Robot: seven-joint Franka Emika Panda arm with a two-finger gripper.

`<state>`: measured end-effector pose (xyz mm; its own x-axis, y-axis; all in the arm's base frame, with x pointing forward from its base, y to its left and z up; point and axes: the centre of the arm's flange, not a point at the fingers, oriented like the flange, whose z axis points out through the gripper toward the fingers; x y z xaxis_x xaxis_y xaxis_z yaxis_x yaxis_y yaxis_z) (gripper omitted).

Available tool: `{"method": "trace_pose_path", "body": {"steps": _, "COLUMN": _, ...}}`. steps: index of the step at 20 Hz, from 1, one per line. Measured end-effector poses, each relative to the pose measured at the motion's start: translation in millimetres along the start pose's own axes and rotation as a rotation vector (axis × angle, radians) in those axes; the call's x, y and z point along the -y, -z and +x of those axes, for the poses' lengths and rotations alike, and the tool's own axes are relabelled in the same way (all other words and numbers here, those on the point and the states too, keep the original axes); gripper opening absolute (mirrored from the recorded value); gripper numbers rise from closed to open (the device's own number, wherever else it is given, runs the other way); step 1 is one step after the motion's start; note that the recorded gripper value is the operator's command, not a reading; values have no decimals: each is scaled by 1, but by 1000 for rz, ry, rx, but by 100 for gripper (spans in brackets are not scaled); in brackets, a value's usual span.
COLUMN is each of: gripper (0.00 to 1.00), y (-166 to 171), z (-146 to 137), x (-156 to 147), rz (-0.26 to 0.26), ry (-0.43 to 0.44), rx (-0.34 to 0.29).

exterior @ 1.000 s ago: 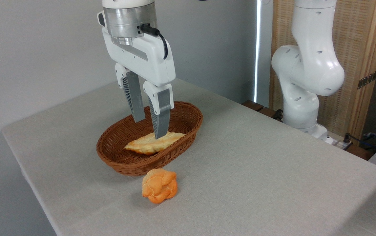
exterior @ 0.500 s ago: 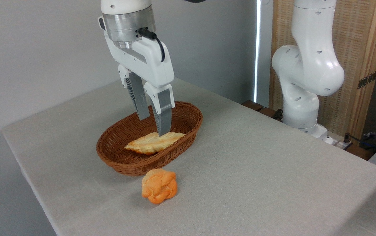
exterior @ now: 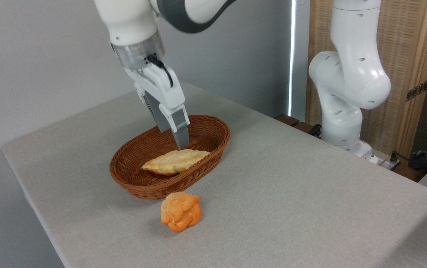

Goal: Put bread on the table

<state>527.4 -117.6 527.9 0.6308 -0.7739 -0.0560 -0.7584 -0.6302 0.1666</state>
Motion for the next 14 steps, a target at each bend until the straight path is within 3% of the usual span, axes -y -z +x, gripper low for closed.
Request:
{"method": "trace_pose_path", "body": {"steps": 5, "gripper": 100, "y": -44, "z": 23, "x": -22, "rz": -44, "ry": -51, "rx": 68}}
{"method": "trace_pose_path", "body": {"steps": 14, "gripper": 100, "y": -96, "z": 53, "x": -17, "rz": -63, "ry": -75, "rx": 105}}
